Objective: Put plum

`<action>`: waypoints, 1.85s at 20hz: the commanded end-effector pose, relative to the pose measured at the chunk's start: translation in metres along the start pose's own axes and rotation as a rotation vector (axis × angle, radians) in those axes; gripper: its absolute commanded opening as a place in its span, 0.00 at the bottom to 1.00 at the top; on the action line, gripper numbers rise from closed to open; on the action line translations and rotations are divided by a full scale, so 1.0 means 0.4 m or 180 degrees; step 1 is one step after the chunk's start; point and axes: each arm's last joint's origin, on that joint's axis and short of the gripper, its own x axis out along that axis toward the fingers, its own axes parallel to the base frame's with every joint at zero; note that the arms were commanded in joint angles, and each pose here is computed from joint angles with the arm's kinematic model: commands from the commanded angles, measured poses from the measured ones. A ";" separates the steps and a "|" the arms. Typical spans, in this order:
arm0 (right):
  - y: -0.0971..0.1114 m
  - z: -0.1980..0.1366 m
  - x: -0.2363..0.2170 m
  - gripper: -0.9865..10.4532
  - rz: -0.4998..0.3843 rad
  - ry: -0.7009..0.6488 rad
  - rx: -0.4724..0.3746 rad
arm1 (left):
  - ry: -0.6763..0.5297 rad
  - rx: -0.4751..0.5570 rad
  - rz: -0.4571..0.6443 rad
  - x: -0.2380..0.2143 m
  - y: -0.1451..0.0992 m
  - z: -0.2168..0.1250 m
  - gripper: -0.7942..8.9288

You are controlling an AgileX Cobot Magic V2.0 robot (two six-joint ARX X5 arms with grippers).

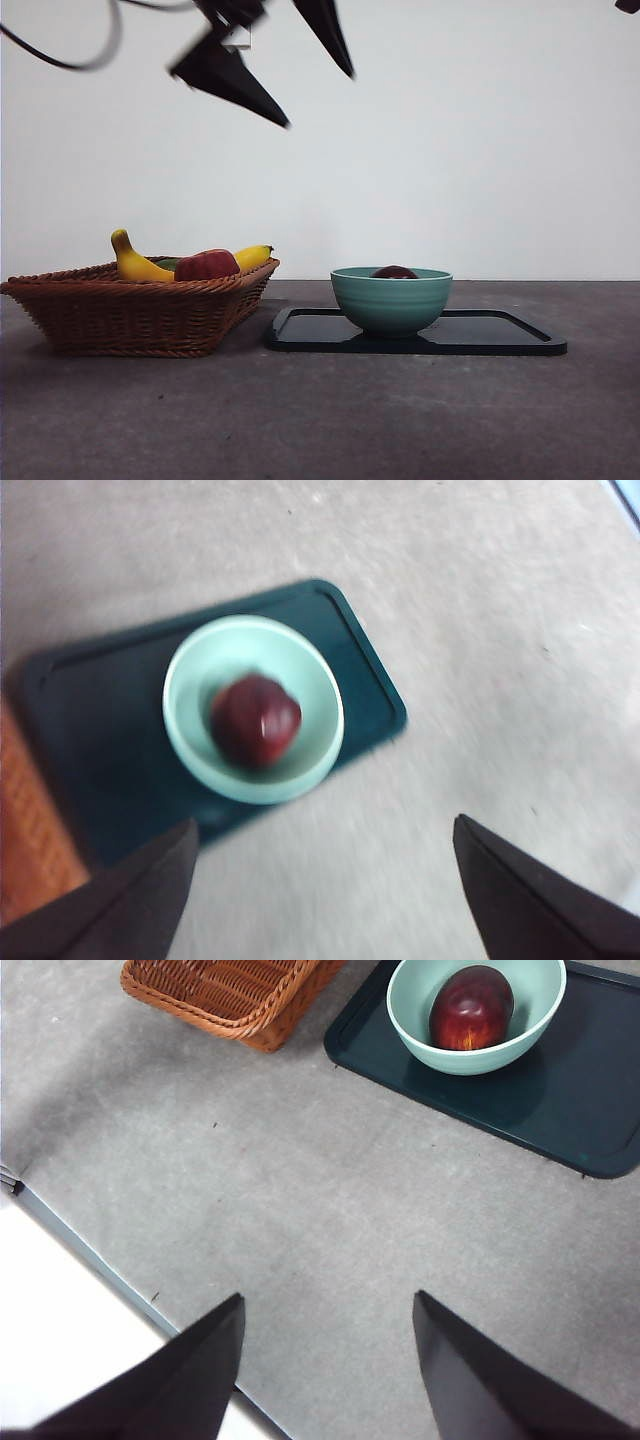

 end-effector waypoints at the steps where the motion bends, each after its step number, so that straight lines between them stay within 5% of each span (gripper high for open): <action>1: 0.001 0.002 0.001 0.32 0.0010 0.0019 0.0029 | 0.0112 0.0006 0.0028 0.093 -0.007 0.039 0.49; 15: 0.001 -0.005 0.001 0.32 -0.0001 0.0111 0.0057 | 0.0502 0.0145 0.0631 0.422 -0.012 0.056 0.49; 30: 0.001 -0.006 0.000 0.32 -0.0003 0.0119 0.0039 | 0.0805 0.0388 0.0785 0.497 0.008 0.005 0.49; 37: 0.000 -0.006 0.000 0.32 -0.0014 0.0116 0.0026 | 0.0908 0.0500 0.0777 0.497 -0.003 -0.006 0.39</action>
